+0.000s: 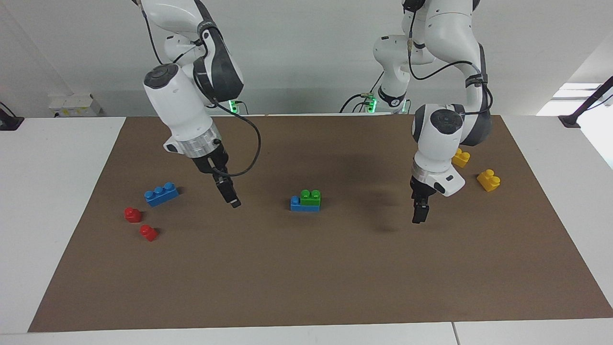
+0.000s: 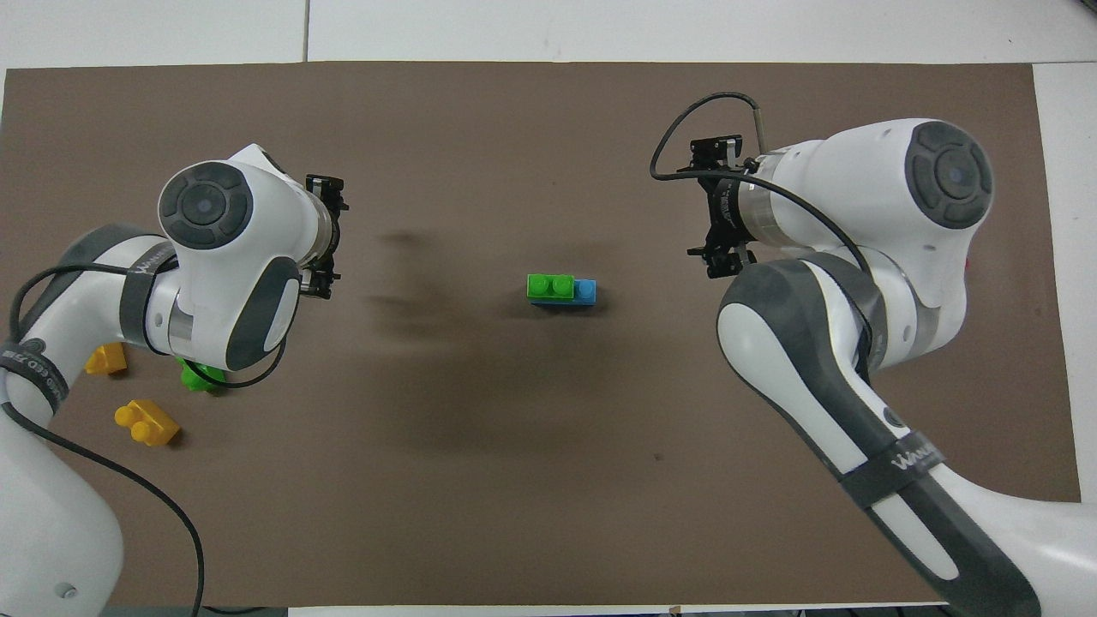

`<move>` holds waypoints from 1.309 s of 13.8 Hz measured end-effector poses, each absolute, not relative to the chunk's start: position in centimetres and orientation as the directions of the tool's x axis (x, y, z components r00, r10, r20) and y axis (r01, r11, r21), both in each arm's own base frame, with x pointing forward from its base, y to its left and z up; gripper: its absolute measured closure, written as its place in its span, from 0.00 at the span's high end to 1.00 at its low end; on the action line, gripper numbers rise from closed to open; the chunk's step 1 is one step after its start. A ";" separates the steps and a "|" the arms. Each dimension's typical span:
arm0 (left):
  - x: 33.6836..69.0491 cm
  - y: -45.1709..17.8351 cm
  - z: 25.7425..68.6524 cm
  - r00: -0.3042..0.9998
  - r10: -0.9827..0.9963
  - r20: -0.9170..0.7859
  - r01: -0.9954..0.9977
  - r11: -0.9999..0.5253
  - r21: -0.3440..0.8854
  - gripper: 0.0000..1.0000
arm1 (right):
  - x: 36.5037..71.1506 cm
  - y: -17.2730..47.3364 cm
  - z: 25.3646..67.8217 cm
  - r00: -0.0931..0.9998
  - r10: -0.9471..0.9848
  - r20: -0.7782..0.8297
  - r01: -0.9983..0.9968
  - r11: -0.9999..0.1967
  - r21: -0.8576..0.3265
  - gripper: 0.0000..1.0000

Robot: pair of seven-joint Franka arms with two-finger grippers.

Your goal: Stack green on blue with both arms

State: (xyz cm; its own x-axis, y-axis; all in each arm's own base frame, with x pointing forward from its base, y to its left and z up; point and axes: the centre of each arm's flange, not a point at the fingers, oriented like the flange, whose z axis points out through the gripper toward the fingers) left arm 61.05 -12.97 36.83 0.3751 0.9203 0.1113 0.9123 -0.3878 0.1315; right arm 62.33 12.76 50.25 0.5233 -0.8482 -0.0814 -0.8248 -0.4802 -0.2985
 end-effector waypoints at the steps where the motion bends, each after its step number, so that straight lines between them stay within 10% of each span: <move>1: 61.2 -12.2 36.9 0.435 0.892 0.122 0.885 -0.449 0.123 1.00 | 62.4 11.1 51.3 0.588 -0.807 -0.052 -0.780 -0.549 -0.298 0.99; 9: 62.0 -6.6 40.5 0.898 0.410 0.161 0.418 -0.908 -0.020 1.00 | 59.2 1.0 58.4 0.922 -0.383 0.048 -0.368 -0.909 -0.195 1.00; 18: 62.7 -5.0 49.3 0.996 -0.084 0.029 -0.080 -0.991 -0.105 1.00 | 56.2 -2.4 61.8 0.992 -0.119 -0.032 -0.119 -0.993 -0.015 1.00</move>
